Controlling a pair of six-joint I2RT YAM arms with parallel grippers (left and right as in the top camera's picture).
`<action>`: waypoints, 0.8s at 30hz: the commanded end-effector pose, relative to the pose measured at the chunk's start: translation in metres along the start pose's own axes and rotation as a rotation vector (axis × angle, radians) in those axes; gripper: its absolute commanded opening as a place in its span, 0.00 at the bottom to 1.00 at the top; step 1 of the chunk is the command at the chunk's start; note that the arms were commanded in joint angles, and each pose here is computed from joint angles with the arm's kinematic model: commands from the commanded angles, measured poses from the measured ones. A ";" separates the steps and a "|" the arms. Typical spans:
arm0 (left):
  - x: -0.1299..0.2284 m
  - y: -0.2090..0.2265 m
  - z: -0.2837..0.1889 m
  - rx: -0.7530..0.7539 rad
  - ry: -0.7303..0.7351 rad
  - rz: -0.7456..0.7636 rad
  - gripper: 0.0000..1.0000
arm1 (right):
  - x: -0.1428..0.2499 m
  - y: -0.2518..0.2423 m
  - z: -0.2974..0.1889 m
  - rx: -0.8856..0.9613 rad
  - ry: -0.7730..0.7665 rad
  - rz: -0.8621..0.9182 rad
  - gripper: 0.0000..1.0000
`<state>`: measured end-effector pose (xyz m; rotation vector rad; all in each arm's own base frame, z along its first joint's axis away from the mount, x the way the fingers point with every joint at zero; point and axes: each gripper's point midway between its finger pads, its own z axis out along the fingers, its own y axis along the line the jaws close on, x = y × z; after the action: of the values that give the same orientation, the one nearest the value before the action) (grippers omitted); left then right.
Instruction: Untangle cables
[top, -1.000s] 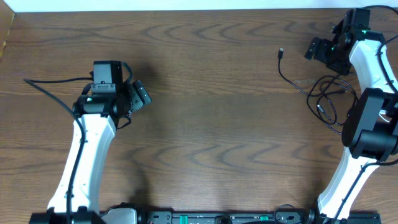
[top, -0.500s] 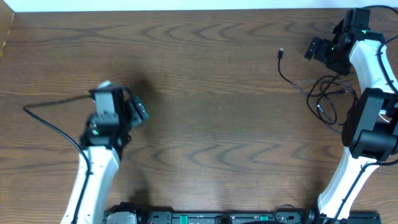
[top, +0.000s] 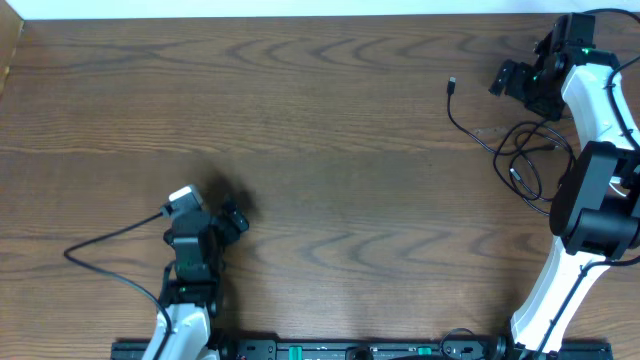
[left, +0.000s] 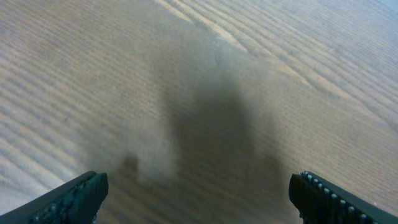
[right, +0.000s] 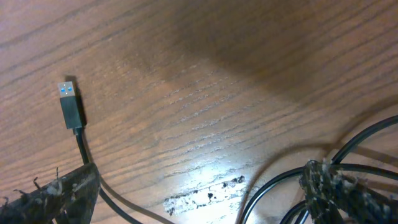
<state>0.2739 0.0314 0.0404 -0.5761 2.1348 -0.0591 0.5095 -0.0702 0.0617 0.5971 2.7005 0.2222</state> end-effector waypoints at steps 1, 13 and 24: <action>0.013 0.012 -0.003 -0.015 -0.005 -0.046 0.98 | -0.011 0.008 -0.016 -0.019 -0.040 -0.003 0.99; 0.030 0.035 -0.013 -0.066 0.012 -0.110 0.98 | -0.010 0.008 -0.016 -0.019 -0.040 -0.003 0.99; 0.005 0.020 -0.039 0.022 -0.117 -0.036 0.98 | -0.011 0.008 -0.016 -0.019 -0.040 -0.003 0.99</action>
<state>0.2361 0.0423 0.0507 -0.6645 2.0151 -0.0967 0.5096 -0.0701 0.0618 0.5968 2.7001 0.2227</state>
